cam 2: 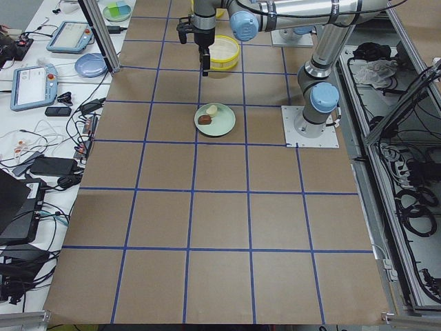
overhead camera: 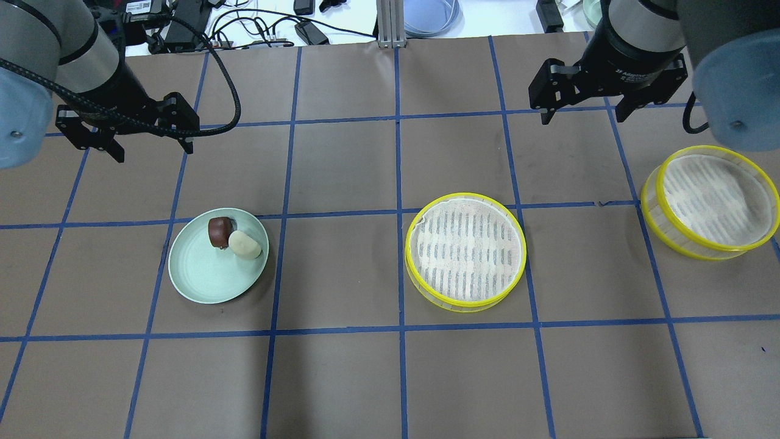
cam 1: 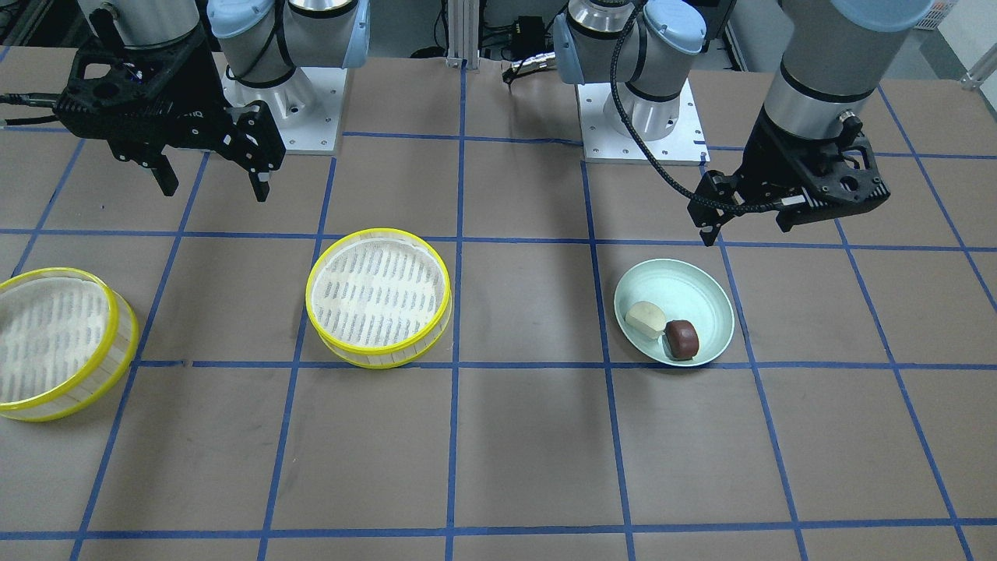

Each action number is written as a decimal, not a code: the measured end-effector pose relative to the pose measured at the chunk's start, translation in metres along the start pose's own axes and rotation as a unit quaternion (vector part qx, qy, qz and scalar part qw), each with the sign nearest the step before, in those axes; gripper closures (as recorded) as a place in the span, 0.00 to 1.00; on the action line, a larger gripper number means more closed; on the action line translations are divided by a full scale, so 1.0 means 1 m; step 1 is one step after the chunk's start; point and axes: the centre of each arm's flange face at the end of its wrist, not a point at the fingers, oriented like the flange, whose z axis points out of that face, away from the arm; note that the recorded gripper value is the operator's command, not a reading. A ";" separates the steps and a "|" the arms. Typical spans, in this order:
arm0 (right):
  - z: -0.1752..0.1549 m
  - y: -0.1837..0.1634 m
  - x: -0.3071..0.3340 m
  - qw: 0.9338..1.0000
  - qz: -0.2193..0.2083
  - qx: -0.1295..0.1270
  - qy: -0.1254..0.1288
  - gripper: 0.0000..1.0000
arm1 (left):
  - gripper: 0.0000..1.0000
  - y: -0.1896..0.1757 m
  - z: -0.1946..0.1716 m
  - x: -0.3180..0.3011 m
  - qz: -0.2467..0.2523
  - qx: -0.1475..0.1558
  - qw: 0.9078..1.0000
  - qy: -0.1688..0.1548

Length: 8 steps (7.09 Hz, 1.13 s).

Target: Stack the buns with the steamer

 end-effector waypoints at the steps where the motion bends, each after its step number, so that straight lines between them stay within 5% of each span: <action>1: 0.000 0.000 0.000 1.000 0.000 0.000 0.000 0.00 | 0.00 -0.001 0.003 0.000 0.001 -0.003 1.000 0.001; 4: 0.000 0.000 0.000 1.000 0.000 0.001 0.002 0.00 | 0.00 -0.015 0.062 0.006 0.001 -0.053 0.999 0.002; 8: 0.014 -0.006 0.000 1.000 -0.017 -0.014 0.004 0.00 | 0.00 -0.027 0.173 0.017 -0.025 -0.082 0.996 0.011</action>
